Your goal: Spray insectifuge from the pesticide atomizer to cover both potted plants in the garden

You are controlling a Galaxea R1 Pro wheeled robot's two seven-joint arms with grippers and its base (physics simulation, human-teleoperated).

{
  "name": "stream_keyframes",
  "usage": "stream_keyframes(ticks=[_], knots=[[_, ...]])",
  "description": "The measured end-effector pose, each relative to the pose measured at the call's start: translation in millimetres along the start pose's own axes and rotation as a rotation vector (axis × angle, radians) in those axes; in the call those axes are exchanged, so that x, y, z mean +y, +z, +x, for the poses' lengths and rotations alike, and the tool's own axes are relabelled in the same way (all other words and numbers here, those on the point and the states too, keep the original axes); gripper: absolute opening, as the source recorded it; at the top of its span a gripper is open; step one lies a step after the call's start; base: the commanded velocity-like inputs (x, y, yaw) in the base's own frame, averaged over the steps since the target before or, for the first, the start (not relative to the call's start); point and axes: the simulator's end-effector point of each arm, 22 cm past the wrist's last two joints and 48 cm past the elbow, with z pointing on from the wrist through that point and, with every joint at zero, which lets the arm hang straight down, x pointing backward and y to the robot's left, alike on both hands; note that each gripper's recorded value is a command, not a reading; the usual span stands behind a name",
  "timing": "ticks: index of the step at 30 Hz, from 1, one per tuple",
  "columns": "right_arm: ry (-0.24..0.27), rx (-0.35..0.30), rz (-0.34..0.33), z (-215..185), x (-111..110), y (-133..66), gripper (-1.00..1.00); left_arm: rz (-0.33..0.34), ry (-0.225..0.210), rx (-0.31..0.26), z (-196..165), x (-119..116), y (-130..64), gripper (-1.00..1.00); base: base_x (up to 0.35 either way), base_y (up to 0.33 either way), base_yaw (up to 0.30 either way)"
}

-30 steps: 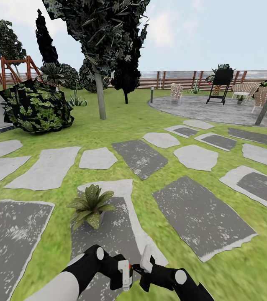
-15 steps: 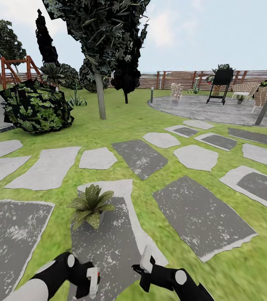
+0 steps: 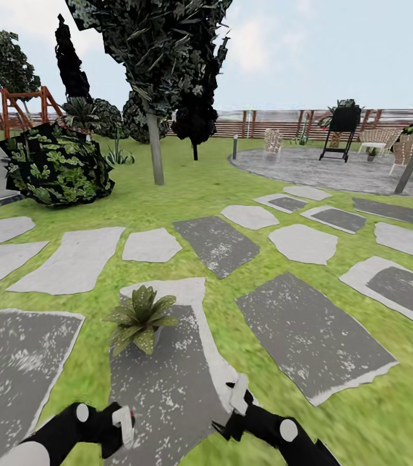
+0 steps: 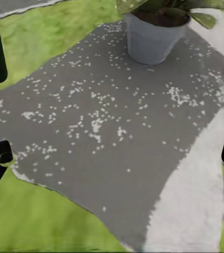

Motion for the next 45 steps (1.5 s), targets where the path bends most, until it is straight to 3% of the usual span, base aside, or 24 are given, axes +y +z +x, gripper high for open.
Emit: stream_keyframes(ticks=[2,6,7,8,10,12,15,19,21,22,24,30,31,38,45], knots=[[0.003,0.032,0.108,18,-27,-9.3,1.0,-0.061,-0.092,-0.044,-4,8,3.3,-1.0,0.0,0.0,0.0],[0.074,0.164,0.312,90,-58,-42.0,1.0,-0.209,-0.323,-0.129,-6,30,4.5,-1.0,0.0,0.0,0.0],[0.119,0.206,0.389,114,-68,-56.6,1.0,-0.268,-0.393,-0.152,-2,38,3.4,-1.0,0.0,0.0,0.0],[0.16,0.236,0.443,131,-72,-67.5,1.0,-0.313,-0.435,-0.171,1,44,1.6,-1.0,0.0,0.0,0.0],[0.31,0.314,0.587,176,-74,-98.8,1.0,-0.446,-0.529,-0.211,14,56,-5.2,-1.0,0.0,0.0,0.0],[0.388,0.351,0.689,202,-80,-125.3,1.0,-0.542,-0.594,-0.209,29,60,-10.3,-1.0,0.0,0.0,0.0],[0.446,0.333,0.83,215,-100,-156.0,1.0,-0.637,-0.67,-0.195,42,61,-13.8,-1.0,0.0,0.0,0.0],[0.504,0.268,1.015,216,-123,-186.6,1.0,-0.671,-0.728,-0.189,46,53,-10.7,-1.0,0.0,0.0,0.0],[0.507,0.247,1.041,213,-127,-190.5,1.0,-0.676,-0.765,-0.19,45,46,-6.9,-1.0,0.0,0.0,0.0],[0.511,0.248,1.043,215,-124,-190.7,1.0,-0.671,-0.805,-0.185,46,34,-1.2,-1.0,0.0,0.0,0.0],[0.522,0.262,1.034,219,-116,-189.5,1.0,-0.66,-0.834,-0.18,45,22,5.2,-1.0,0.0,0.0,0.0],[0.535,0.268,1.028,220,-108,-185.6,1.0,-0.65,-0.864,-0.171,47,13,9.8,-1.0,0.0,0.0,-0.034],[0.537,0.268,1.033,221,-109,-186.7,1.0,-0.684,-0.967,-0.16,71,7,4.1,-1.0,0.0,0.0,-0.233],[0.578,0.262,1.069,223,-112,-193.6,1.0,-0.677,-0.964,-0.164,74,6,2.5,-1.0,0.0,0.0,-0.265],[0.586,0.264,1.07,224,-110,-193.5,1.0,-0.669,-0.958,-0.16,73,3,4.0,-1.0,0.0,0.0,-0.291]])
